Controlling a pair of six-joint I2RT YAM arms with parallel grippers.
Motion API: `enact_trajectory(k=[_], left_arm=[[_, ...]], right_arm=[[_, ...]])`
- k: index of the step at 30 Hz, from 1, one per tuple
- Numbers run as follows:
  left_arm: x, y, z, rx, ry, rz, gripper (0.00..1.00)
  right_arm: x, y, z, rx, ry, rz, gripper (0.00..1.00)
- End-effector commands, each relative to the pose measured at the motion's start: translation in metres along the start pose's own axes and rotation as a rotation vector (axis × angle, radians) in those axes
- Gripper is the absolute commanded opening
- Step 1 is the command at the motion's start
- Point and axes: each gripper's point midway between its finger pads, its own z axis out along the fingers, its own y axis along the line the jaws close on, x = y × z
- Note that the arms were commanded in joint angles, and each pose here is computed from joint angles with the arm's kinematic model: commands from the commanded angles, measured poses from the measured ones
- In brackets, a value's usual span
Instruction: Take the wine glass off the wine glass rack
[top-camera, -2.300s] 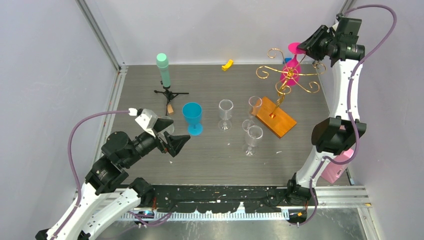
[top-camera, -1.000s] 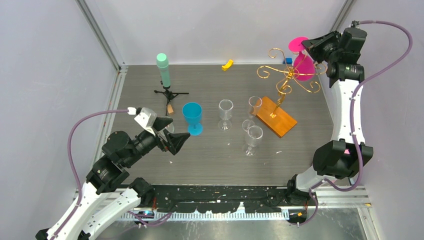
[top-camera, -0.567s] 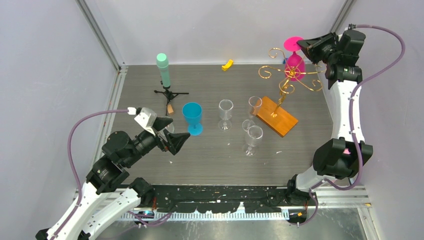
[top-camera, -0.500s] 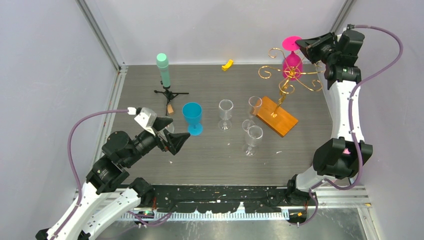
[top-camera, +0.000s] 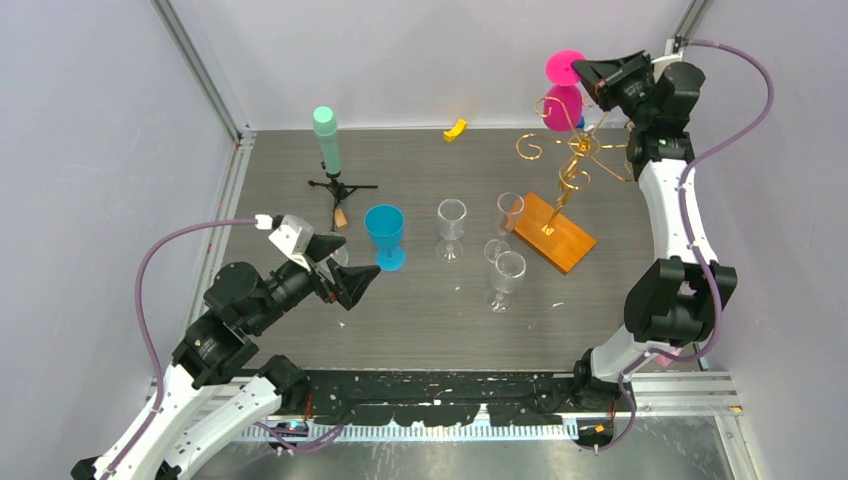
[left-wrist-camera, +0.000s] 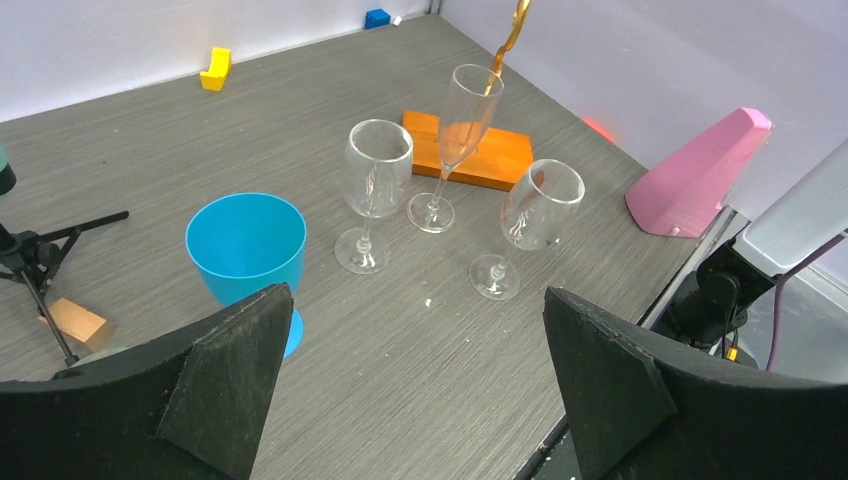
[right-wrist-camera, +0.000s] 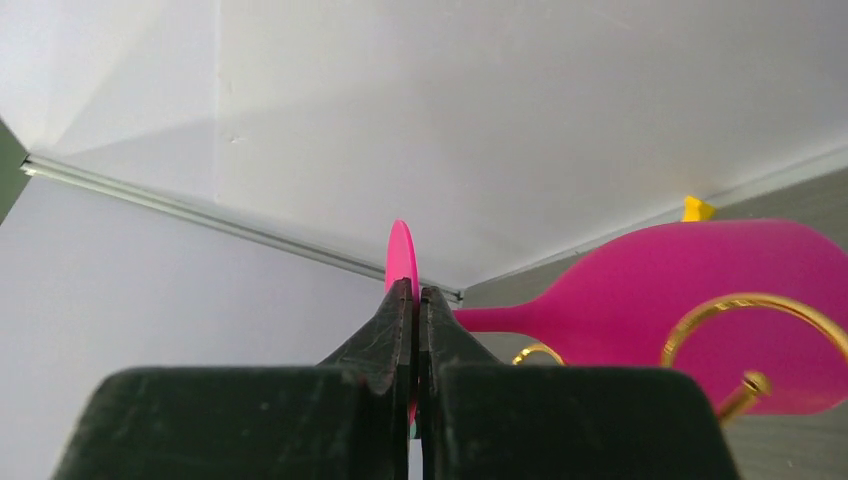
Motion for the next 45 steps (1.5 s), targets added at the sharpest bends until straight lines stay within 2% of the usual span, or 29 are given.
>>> enact_trajectory(k=[1, 6, 8, 12, 22, 25, 28, 31, 34, 45], left_arm=[[-0.019, -0.003, 0.0, 0.004, -0.063, 0.006, 1.0], [-0.02, -0.003, -0.002, 0.002, -0.068, 0.004, 1.0], [-0.021, -0.003, -0.003, 0.0, -0.073, -0.001, 1.0], [-0.02, -0.001, -0.001, -0.008, -0.066, -0.01, 1.0], [-0.023, 0.001, 0.018, -0.039, -0.047, -0.119, 1.0], [-0.02, 0.0, 0.031, -0.055, -0.014, -0.208, 1.0], [-0.018, -0.004, 0.05, -0.05, 0.032, -0.293, 1.0], [-0.024, -0.019, 0.072, 0.021, 0.069, -0.348, 1.0], [-0.041, -0.044, 0.084, 0.167, 0.07, -0.375, 1.0], [-0.119, -0.084, 0.093, 0.481, -0.09, -0.538, 1.0]], right_arm=[[-0.002, 0.058, 0.01, -0.29, -0.006, -0.06, 0.01], [0.009, 0.078, 0.017, -0.454, 0.051, -0.003, 0.0], [0.018, 0.099, 0.009, -0.548, 0.091, 0.02, 0.0], [0.043, 0.133, -0.008, -0.657, 0.169, -0.027, 0.0], [0.109, 0.188, -0.055, -0.73, 0.322, 0.04, 0.0], [0.12, 0.208, -0.085, -0.749, 0.311, 0.049, 0.0], [0.139, 0.205, -0.097, -0.682, 0.307, 0.082, 0.0], [0.149, 0.203, -0.12, -0.629, 0.282, 0.084, 0.0], [0.151, 0.207, -0.148, -0.628, 0.261, 0.113, 0.0], [0.156, 0.223, -0.214, -0.687, 0.322, 0.291, 0.0]])
